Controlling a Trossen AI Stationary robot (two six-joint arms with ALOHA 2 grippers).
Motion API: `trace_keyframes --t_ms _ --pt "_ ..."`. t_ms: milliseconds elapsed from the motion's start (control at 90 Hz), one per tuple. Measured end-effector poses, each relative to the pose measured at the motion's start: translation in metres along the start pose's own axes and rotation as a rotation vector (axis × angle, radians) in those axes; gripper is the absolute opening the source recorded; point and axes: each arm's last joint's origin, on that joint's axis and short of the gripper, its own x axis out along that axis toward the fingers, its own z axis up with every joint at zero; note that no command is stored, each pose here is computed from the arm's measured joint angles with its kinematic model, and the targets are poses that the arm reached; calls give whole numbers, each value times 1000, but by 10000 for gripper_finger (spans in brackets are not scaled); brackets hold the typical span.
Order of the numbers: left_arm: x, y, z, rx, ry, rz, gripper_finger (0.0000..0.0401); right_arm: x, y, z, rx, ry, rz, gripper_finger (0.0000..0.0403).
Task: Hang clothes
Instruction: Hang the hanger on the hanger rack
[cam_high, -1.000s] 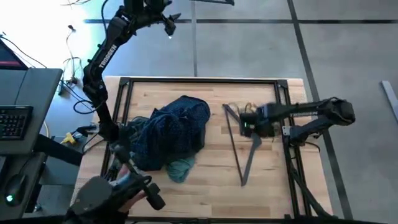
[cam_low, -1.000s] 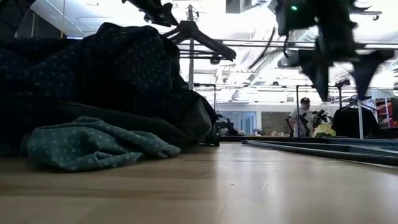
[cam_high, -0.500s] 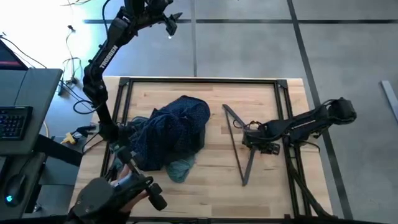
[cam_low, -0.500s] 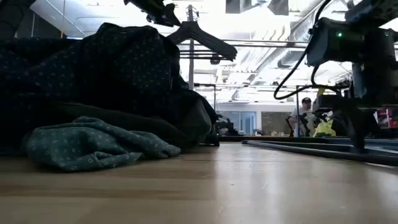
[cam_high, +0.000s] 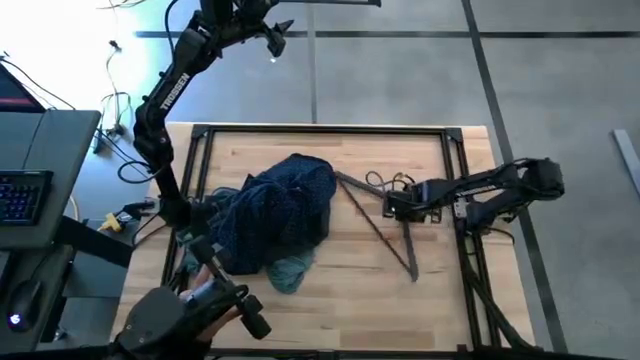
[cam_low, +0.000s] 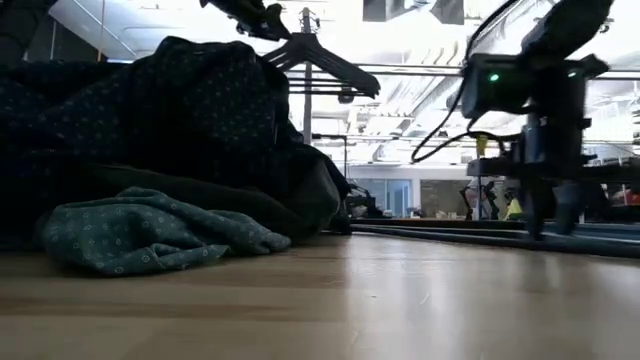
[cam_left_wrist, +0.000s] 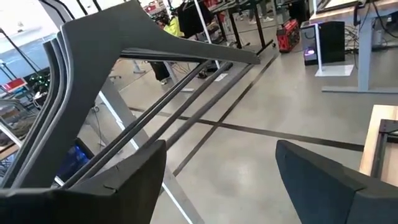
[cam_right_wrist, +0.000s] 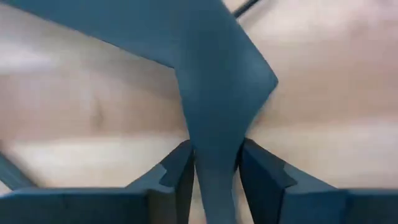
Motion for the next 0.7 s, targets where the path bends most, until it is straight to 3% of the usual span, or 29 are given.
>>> trace_keyframes --t_ms 267,556,700 --pt "1 -5 2 -9 -3 -14 278 -7 14 36 -91 -125 -2 52" --pt "2 -13 3 -14 8 -40 278 -18 22 59 -172 -142 36 3" --pt "4 -18 1 -20 31 -80 278 -18 20 63 -149 -121 41 18"
